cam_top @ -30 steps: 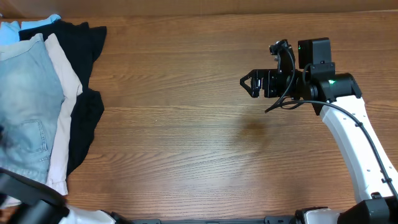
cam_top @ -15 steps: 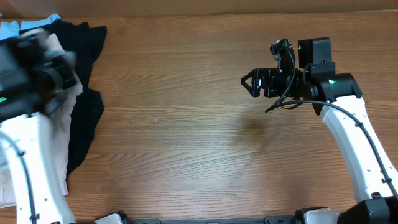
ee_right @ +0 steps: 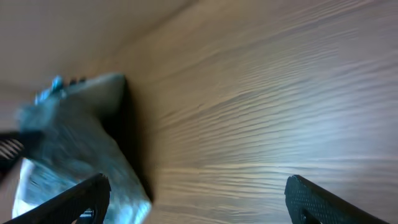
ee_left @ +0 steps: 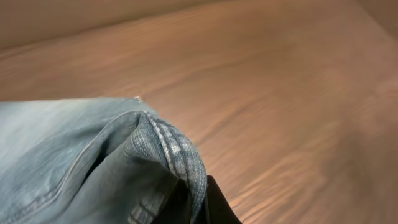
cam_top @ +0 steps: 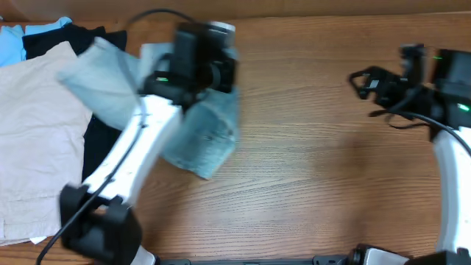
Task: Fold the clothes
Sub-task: 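Grasp the denim shorts with the left gripper and drag them to table center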
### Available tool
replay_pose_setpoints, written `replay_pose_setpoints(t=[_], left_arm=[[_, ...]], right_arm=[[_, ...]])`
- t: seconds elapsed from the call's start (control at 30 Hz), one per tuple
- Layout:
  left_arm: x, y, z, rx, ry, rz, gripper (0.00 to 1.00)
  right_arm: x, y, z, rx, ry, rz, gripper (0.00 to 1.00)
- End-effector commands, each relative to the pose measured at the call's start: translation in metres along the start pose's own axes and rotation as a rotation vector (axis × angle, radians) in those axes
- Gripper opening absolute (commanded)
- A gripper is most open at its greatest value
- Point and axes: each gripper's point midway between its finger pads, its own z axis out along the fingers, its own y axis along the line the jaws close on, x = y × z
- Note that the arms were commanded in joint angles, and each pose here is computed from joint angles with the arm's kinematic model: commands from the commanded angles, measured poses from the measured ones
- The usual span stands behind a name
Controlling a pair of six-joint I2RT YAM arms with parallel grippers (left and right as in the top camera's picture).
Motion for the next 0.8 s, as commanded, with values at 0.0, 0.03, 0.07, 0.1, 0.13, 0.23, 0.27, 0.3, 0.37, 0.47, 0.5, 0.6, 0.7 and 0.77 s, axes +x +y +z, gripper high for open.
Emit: replay_pose_setpoints(t=[0.0,0.03,0.07,0.1,0.13,0.23,0.27,0.3,0.37,0.47,0.5,0.6,0.7,0.77], left_arm=[[0.002,-0.064,0.029,0.138,-0.005,0.068,0.04],[0.008,-0.078,0.039,0.162,0.000,0.087,0.04],[0.013,-0.090,0.047,0.183,0.004,0.103,0.04],[0.018,-0.104,0.055,0.205,0.007,0.114,0.04],[0.023,-0.116,0.062,0.226,0.007,0.123,0.04],[0.032,-0.151,0.078,0.284,-0.008,0.163,0.04],[0.034,-0.160,0.081,0.300,-0.019,0.176,0.04],[0.034,-0.171,0.083,0.319,-0.034,0.189,0.04],[0.032,-0.186,0.085,0.346,-0.063,0.208,0.07],[0.026,-0.194,0.083,0.363,-0.092,0.196,0.36],[0.023,-0.195,0.082,0.366,-0.099,0.191,0.56],[0.010,-0.190,0.077,0.356,-0.116,0.183,1.00],[-0.016,-0.166,0.061,0.311,-0.113,0.139,1.00],[-0.035,-0.144,0.047,0.268,-0.104,0.087,1.00]], right_arm=[[-0.015,-0.009,-0.031,0.014,-0.079,0.029,0.94],[-0.016,-0.018,-0.036,0.030,-0.086,0.053,0.94],[-0.016,-0.022,-0.038,0.038,-0.089,0.064,0.94],[-0.016,-0.027,-0.041,0.048,-0.091,0.076,0.94],[-0.016,-0.032,-0.043,0.058,-0.095,0.090,0.94],[-0.018,-0.043,-0.049,0.079,-0.108,0.115,0.94],[-0.019,-0.046,-0.051,0.086,-0.115,0.122,0.94],[-0.020,-0.049,-0.053,0.092,-0.121,0.129,0.94],[-0.021,-0.056,-0.057,0.104,-0.134,0.143,0.94],[-0.023,-0.064,-0.063,0.118,-0.149,0.159,0.94],[-0.024,-0.066,-0.064,0.121,-0.154,0.162,0.94],[-0.026,-0.069,-0.066,0.127,-0.164,0.168,0.94],[-0.025,-0.070,-0.066,0.132,-0.160,0.167,0.93],[-0.024,-0.071,-0.066,0.142,-0.158,0.164,0.93]])
